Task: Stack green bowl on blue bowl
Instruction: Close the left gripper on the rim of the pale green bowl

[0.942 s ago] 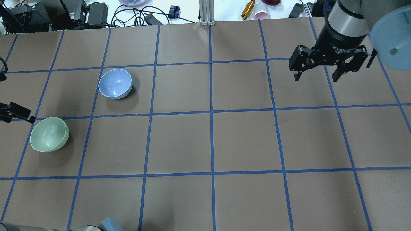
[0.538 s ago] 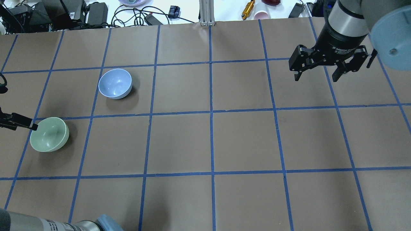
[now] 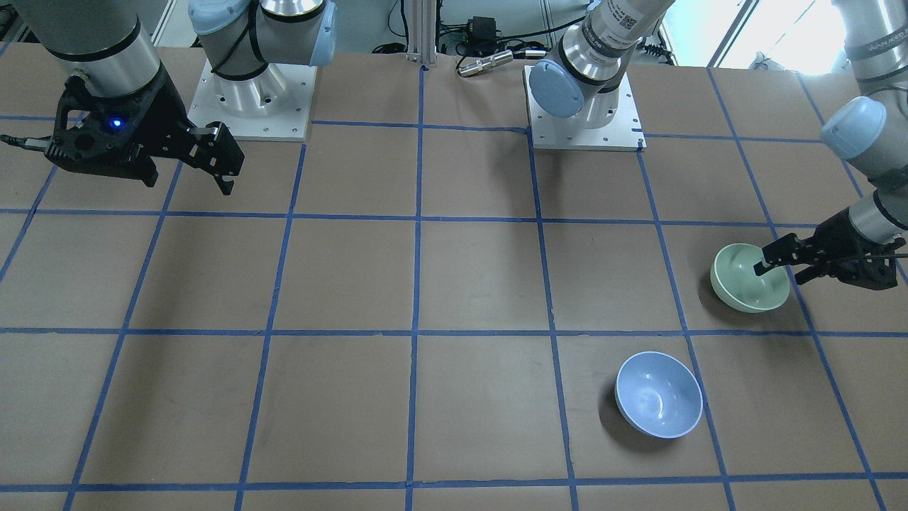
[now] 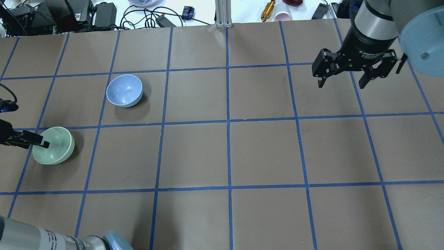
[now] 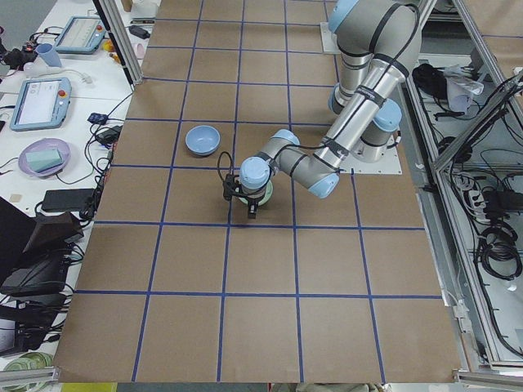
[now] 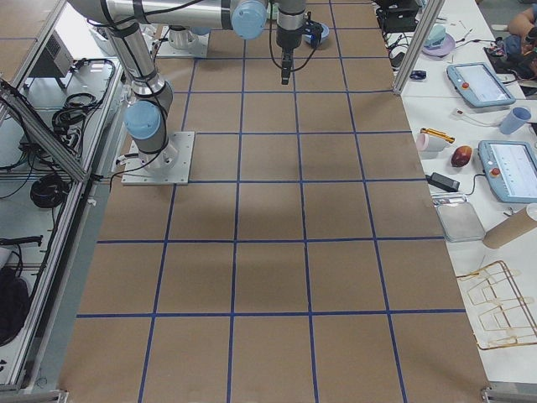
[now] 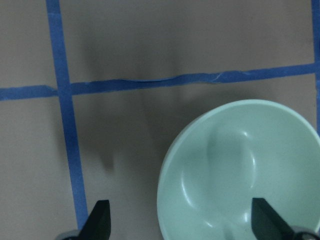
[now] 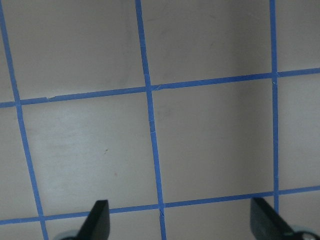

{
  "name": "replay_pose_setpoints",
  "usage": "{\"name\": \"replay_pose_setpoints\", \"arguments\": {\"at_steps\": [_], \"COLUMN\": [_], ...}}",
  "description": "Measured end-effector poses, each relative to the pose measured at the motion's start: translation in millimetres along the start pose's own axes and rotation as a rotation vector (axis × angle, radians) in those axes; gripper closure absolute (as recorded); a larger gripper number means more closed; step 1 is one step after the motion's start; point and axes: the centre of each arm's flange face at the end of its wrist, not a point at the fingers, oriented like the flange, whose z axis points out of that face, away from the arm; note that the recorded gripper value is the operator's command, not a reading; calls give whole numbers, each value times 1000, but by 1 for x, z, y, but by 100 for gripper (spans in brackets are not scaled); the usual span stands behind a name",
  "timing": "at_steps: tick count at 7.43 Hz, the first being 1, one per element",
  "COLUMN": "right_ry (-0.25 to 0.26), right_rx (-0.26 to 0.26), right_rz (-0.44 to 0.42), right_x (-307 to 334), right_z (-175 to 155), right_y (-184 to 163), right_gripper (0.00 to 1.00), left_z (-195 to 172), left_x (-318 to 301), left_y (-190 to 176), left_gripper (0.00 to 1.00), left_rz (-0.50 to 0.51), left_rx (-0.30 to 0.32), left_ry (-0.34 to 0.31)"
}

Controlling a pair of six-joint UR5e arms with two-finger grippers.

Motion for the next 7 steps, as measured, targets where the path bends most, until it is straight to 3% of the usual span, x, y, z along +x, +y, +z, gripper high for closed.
{"name": "replay_pose_setpoints", "arguments": {"at_steps": [5, 6, 7], "right_ry": [0, 0, 0], "right_rx": [0, 0, 0], "right_rz": [0, 0, 0], "right_x": [0, 0, 0], "right_z": [0, 0, 0], "right_y": [0, 0, 0], "right_gripper": [0, 0, 0], "left_z": [26, 28, 30], "left_x": [-6, -7, -7], "left_y": [1, 1, 1], "left_gripper": [0, 5, 20], "left_rz": [-11, -12, -13], "left_rx": [-22, -24, -25], "left_ry": [25, 27, 28]}}
